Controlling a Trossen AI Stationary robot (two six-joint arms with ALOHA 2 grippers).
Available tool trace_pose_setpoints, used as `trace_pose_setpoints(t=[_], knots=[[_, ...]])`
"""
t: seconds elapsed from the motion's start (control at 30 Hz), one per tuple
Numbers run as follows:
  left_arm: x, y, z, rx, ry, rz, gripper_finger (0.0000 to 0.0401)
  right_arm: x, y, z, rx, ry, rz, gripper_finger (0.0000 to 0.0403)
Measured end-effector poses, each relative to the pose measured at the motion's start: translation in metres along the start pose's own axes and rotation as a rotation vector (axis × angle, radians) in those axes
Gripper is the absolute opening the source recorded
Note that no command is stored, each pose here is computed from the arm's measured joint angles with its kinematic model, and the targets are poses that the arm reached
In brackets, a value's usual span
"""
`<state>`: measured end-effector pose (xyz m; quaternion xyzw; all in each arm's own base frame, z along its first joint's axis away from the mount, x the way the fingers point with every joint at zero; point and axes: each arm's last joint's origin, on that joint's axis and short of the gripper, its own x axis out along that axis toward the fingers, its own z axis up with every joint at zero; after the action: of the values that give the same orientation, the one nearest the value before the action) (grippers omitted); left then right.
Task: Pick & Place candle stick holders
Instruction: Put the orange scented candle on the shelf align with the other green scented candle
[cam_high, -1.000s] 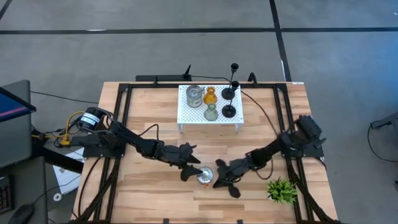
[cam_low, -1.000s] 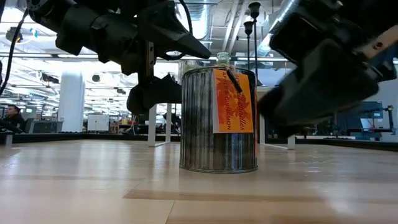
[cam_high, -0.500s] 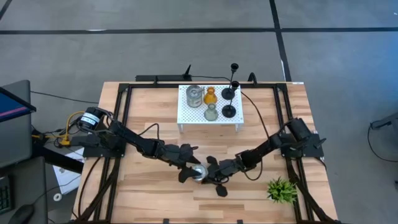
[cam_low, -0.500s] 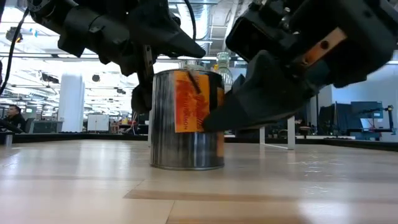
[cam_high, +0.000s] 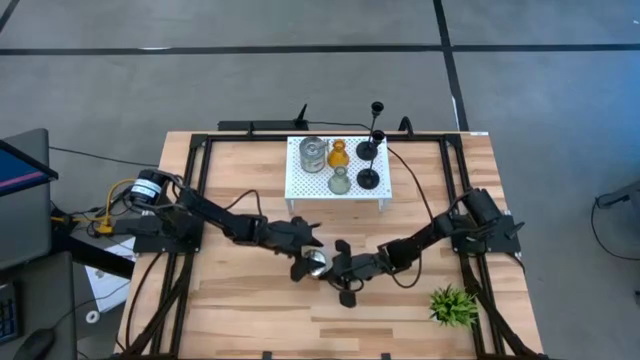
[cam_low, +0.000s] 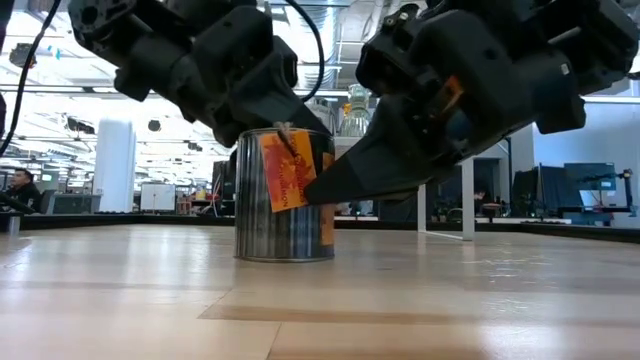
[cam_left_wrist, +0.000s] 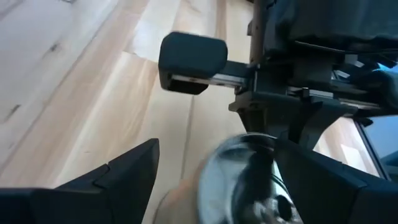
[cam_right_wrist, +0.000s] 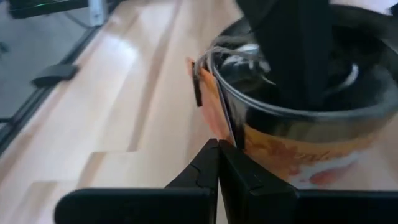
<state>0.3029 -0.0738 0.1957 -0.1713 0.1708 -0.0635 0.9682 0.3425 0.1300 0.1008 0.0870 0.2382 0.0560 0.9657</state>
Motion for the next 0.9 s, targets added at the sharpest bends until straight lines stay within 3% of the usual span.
trace_pose_setpoints(t=[0.17,0.37,0.53,0.7,0.9], knots=[[0.0,0.008,0.001,0.015,0.016,0.034,0.0319,0.001,-0.007,0.002,0.008,-0.019,-0.063,0.0],[-0.005,0.014,0.007,0.013,0.017,0.055,0.0319,0.001,-0.01,0.002,0.009,-0.003,-0.057,0.0],[-0.032,0.01,0.026,0.086,-0.006,0.1,0.0319,0.001,-0.008,0.0,-0.007,0.016,-0.05,0.0],[-0.066,0.005,0.045,0.086,-0.052,0.145,0.0319,0.001,-0.007,-0.004,-0.021,0.047,-0.052,0.0],[-0.08,0.007,0.041,-0.083,0.021,0.199,0.0319,-0.006,-0.002,-0.004,-0.069,0.1,-0.053,0.0]])
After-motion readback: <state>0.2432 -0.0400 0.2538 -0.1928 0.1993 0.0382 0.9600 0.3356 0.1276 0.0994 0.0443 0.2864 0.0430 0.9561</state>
